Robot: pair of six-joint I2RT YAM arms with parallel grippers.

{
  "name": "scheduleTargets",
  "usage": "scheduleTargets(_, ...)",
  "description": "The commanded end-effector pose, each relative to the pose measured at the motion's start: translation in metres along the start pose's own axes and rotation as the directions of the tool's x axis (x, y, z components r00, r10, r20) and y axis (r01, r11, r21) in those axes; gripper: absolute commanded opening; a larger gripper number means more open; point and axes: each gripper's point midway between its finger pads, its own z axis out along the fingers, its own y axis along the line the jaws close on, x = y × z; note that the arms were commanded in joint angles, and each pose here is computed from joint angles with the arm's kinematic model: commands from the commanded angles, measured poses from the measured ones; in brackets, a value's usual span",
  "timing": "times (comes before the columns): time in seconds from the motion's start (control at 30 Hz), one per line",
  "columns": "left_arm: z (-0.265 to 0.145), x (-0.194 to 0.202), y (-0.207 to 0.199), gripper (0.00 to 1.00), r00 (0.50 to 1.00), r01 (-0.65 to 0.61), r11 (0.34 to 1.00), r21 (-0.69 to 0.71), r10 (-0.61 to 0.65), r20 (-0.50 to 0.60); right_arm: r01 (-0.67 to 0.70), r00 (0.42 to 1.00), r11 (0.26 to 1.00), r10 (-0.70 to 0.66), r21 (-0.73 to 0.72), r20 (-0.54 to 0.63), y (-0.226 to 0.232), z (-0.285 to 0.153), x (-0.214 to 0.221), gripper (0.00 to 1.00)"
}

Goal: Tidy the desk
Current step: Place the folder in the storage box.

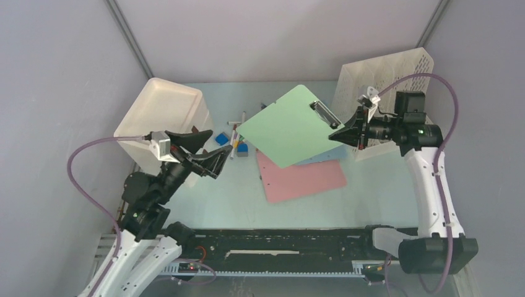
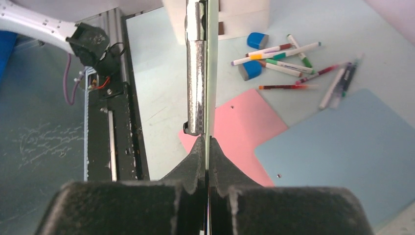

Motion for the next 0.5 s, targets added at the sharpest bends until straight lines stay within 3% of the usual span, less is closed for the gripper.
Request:
scheduleTargets(0.0,-0.017,0.024,0.033,1.00,0.977,-0.118,0.980,-0.163,0.085,-0.194,-0.030,0.999,0.996,0.027,0.084,0.028,0.014,-0.022,-0.026,0.00)
scheduleTargets(0.33,-0.022,0.096,0.068,1.00,0.866,-0.261,0.954,-0.144,0.166,-0.471,-0.095,0.988,0.939,0.048,0.330,0.146,0.006,-0.089,-0.060,0.00)
scheduleTargets(0.47,-0.029,0.107,0.074,1.00,0.846,-0.284,0.948,-0.145,0.176,-0.504,-0.115,0.982,0.897,0.038,0.427,0.184,-0.001,-0.116,-0.070,0.00)
